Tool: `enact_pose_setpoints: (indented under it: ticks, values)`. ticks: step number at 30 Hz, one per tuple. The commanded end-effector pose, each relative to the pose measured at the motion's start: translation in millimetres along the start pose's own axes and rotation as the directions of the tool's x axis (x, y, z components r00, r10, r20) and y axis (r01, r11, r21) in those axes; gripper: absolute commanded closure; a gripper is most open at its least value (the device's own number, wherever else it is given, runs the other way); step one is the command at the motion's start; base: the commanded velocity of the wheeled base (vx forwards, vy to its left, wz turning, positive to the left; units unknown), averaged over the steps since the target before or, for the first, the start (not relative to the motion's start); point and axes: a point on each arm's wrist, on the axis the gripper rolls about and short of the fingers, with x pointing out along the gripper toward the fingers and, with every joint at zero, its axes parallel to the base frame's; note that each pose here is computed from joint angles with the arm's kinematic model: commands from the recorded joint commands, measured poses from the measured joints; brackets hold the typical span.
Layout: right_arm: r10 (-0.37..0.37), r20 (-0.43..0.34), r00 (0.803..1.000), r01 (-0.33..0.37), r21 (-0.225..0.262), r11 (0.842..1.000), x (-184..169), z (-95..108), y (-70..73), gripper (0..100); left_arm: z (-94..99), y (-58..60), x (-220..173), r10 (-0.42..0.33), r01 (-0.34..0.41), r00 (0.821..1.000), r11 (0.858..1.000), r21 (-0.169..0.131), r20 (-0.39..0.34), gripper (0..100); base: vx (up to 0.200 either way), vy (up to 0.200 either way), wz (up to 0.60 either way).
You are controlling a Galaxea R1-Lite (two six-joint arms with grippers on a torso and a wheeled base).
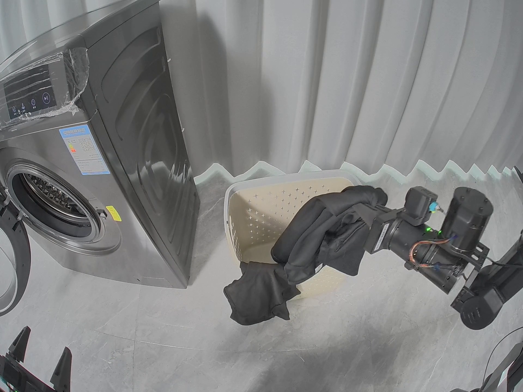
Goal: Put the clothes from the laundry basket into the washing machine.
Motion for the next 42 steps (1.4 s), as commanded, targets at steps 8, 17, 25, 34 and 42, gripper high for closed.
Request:
enact_pose_setpoints:
  ticks: [8,17,25,34,42]
  values:
    - [0.024,0.140,0.990,-0.014,-0.074,0.997,-25.9,40.3,4.2,100,-4.4,0.1,-0.1,-0.004,0.004,1.000,1.000,-0.003,0.001,0,-0.025,0.000,0.00]
    - [0.007,0.157,0.988,0.005,-0.078,0.997,-29.1,41.0,1.6,100,-4.4,0.1,-0.1,-0.005,0.005,1.000,1.000,-0.001,0.001,0,-0.200,0.000,0.00]
    - [0.008,0.146,0.989,0.003,-0.077,0.997,-30.1,38.2,1.8,100,-4.5,0.1,0.0,-0.007,0.007,1.000,1.000,-0.001,-0.002,0,-0.200,0.000,0.00]
    - [0.020,0.135,0.991,-0.010,-0.075,0.997,-32.2,35.0,5.1,100,-4.1,0.1,-0.1,-0.007,0.007,1.000,1.000,-0.003,0.000,0,0.000,0.067,0.00]
    - [0.017,0.121,0.992,-0.009,-0.071,0.997,-32.1,31.6,4.5,100,-4.1,0.1,0.0,-0.007,0.007,1.000,1.000,-0.003,-0.002,0,0.000,0.200,0.00]
